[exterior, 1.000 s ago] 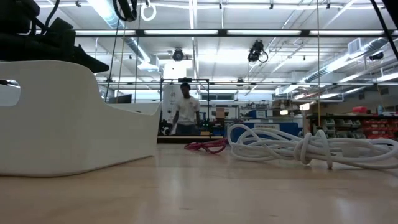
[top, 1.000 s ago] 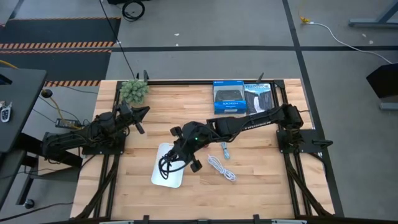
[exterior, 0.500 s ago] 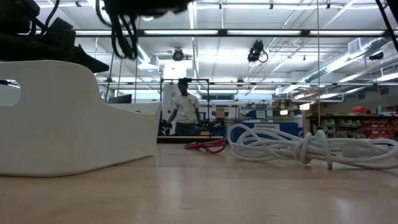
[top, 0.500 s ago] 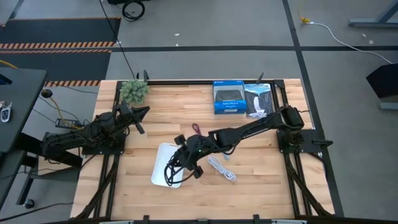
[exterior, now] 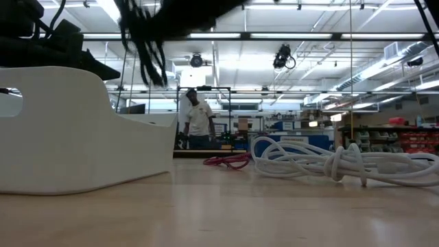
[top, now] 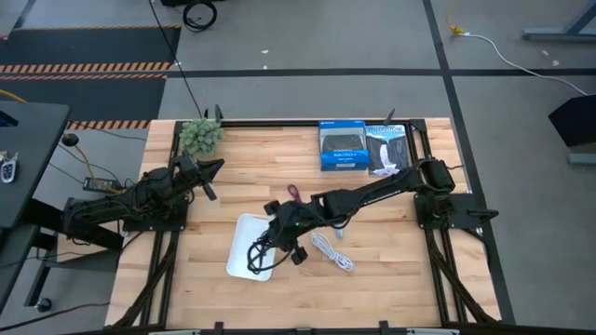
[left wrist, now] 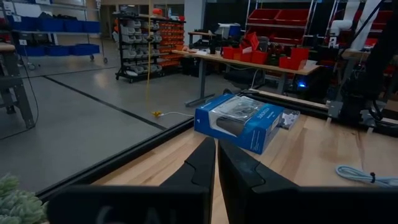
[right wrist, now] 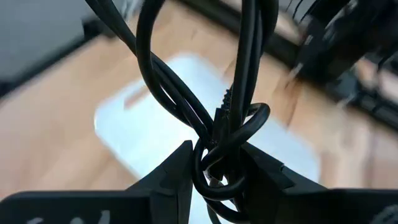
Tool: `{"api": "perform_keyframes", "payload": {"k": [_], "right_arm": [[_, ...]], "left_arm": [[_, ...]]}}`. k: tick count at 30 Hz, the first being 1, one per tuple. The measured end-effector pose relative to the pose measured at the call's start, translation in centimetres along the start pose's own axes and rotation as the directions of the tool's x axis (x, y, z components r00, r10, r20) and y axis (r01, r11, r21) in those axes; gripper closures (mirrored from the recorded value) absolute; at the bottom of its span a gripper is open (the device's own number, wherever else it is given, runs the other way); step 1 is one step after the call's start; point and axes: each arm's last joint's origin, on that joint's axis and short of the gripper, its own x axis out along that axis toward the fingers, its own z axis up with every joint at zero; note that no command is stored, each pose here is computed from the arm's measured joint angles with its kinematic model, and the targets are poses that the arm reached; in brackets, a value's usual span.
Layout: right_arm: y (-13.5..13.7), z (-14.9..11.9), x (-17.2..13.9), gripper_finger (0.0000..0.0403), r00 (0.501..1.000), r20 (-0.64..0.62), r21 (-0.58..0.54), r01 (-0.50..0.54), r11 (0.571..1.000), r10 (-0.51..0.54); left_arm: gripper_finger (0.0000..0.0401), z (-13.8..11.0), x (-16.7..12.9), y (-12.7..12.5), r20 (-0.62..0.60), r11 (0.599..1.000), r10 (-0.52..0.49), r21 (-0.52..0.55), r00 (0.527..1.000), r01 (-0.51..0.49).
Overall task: Pick and place USB-C Cables
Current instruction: Put the black HDMI cable into the white bin
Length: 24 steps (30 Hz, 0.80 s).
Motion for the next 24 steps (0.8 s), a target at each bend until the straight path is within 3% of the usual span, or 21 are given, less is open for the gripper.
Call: {"api": "perform_keyframes", "payload": {"k": [8,14,24], "right_arm": [[-0.3,5.5,-2.1,0.0289,0.985,0.17,-0.046,0.04,0.998,-0.032],[-1.3,8.4,-3.0,0.029,0.955,0.287,-0.018,0.079,0.997,-0.071],[-2.4,10.6,1.8,0.029,0.974,0.225,-0.023,0.021,1.0,-0.015]], "left_arm": [[0.0376,0.0,0.0,0.0,0.0,1.0,0.0,0.0,1.0,0.0],[0.0376,0.0,0.0,0.0,0.0,1.0,0.0,0.0,1.0,0.0],[0.0376,0.0,0.0,0.0,-0.002,1.0,0.0,0.001,1.0,0.0]]}}
